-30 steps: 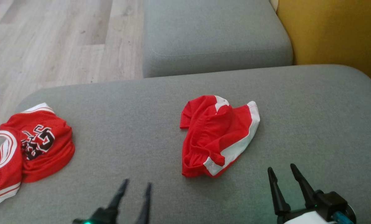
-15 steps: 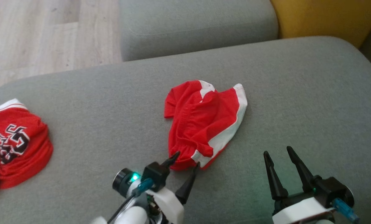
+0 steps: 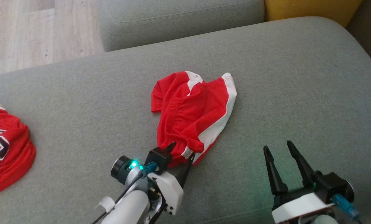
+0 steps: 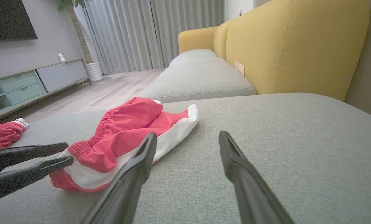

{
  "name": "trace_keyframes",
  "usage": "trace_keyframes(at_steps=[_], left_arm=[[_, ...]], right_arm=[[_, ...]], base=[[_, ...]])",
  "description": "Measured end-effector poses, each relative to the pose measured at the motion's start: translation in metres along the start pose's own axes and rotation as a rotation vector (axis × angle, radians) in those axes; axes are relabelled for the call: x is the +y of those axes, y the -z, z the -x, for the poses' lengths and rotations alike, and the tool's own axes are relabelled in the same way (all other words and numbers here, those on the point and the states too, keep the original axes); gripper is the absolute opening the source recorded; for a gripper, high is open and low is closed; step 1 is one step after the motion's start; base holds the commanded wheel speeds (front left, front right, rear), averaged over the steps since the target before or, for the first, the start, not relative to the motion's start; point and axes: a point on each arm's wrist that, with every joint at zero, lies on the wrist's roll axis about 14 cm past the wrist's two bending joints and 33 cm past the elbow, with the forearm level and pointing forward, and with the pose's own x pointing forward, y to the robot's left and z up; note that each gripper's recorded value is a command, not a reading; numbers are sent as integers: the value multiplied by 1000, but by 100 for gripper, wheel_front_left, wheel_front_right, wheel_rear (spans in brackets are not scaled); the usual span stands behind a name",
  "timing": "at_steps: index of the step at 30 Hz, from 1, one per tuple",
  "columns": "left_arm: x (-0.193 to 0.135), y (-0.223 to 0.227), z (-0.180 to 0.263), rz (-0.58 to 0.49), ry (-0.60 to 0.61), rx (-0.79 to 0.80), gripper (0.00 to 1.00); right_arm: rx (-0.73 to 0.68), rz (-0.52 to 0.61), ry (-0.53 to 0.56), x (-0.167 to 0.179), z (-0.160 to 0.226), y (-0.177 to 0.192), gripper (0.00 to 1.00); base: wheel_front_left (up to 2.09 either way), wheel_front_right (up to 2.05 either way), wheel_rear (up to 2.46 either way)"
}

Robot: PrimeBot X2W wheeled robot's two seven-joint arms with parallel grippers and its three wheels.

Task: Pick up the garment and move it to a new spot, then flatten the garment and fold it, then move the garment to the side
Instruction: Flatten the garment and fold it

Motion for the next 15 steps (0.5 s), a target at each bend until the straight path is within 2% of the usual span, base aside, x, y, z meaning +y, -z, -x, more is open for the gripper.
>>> trace_keyframes(at_steps=[4,5,6,8,9,15], left_arm=[[-2,12,-2,-7,16,55,98],[-4,15,-3,-8,23,68,86],[-6,18,-3,-5,32,80,69],[-8,20,-4,-1,40,88,15],[-8,19,-4,-2,43,86,0],[-16,2,-11,-16,97,36,0]], right_arm=[[3,-1,10,-2,1,1,100],[3,-1,12,-3,1,1,100],[1,0,15,-4,1,0,100],[-8,2,17,-5,-2,-3,100],[-11,3,19,-6,-2,-4,100],[-16,3,39,-11,1,-6,100]], base=[[0,0,0],[0,0,0],[0,0,0],[0,0,0],[0,0,0],[0,0,0]])
